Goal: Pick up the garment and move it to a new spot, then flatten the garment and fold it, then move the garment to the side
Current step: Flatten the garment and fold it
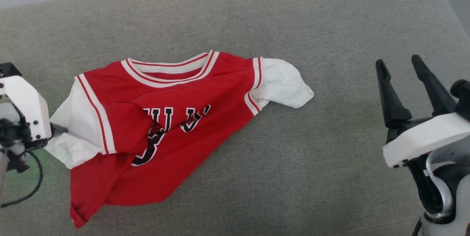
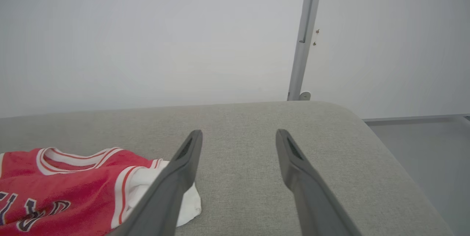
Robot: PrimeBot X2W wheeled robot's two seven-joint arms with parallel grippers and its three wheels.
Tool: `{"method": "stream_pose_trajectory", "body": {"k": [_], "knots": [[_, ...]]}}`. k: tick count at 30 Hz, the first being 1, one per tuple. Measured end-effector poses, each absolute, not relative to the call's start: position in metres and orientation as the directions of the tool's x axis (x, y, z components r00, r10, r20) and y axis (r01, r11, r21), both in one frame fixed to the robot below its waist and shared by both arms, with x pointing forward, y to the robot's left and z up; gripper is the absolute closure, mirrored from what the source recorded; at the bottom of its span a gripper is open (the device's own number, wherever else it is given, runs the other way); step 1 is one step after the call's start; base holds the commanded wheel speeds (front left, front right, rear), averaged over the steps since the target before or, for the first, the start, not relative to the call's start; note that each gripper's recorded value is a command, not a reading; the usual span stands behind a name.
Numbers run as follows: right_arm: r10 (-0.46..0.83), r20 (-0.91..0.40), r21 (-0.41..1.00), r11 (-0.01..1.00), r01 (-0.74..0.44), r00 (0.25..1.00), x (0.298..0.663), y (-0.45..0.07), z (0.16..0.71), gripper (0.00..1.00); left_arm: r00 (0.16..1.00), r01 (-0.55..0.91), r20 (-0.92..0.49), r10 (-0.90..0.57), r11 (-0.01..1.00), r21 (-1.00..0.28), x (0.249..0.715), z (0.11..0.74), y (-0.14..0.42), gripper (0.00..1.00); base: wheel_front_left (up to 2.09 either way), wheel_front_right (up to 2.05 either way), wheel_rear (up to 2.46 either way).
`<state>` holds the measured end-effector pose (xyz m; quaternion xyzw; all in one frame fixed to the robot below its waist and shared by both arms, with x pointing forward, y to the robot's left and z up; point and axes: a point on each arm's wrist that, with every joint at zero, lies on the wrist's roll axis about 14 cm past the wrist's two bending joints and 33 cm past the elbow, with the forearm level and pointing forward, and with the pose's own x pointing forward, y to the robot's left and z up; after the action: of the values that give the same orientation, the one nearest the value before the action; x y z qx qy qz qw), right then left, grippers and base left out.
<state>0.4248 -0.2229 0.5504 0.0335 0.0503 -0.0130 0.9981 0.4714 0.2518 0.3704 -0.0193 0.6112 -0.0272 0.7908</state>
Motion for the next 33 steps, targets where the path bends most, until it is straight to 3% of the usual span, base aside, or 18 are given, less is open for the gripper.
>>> {"method": "stream_pose_trajectory", "body": {"k": [4, 5, 15, 22, 24, 32, 33], "knots": [[0.013, -0.159, 0.072, 0.997, -0.001, 0.987, 0.428, -0.213, 0.541, 0.0, 0.243, -0.004, -0.966, -0.088, 0.996, -0.091, 0.471, 0.367, 0.247, 0.0, 0.0, 0.0, 0.0], [0.022, -0.186, 0.067, 0.998, -0.009, 0.982, 0.429, -0.212, 0.535, 0.0, 0.24, 0.006, -0.967, -0.09, 0.996, -0.092, 0.47, 0.365, 0.246, 1.0, 0.0, 0.0, 0.0], [0.175, -0.48, 0.094, 0.985, -0.148, 0.86, 0.464, -0.179, 0.469, 0.0, 0.265, 0.072, -0.952, -0.154, 0.988, -0.14, 0.477, 0.362, 0.229, 1.0, 0.0, 0.0, 0.0], [0.239, -0.697, 0.072, 0.961, -0.266, 0.676, 0.486, -0.154, 0.41, 0.0, 0.291, 0.054, -0.942, -0.166, 0.986, -0.157, 0.481, 0.363, 0.229, 1.0, 0.0, 0.0, 0.0], [0.254, -0.766, 0.076, 0.948, -0.309, 0.59, 0.488, -0.143, 0.388, 0.0, 0.302, 0.048, -0.938, -0.169, 0.986, -0.162, 0.481, 0.363, 0.23, 1.0, 0.0, 0.0, 0.0], [0.27, -0.899, 0.136, 0.921, -0.365, 0.345, 0.482, -0.123, 0.359, 0.0, 0.315, 0.013, -0.933, -0.171, 0.984, -0.176, 0.477, 0.36, 0.237, 1.0, 0.0, 0.0, 0.0], [0.265, -0.905, 0.129, 0.917, -0.378, 0.332, 0.481, -0.123, 0.359, 0.68, 0.317, 0.012, -0.933, -0.17, 0.984, -0.175, 0.476, 0.361, 0.237, 1.0, 0.0, 0.0, 0.0]]}}
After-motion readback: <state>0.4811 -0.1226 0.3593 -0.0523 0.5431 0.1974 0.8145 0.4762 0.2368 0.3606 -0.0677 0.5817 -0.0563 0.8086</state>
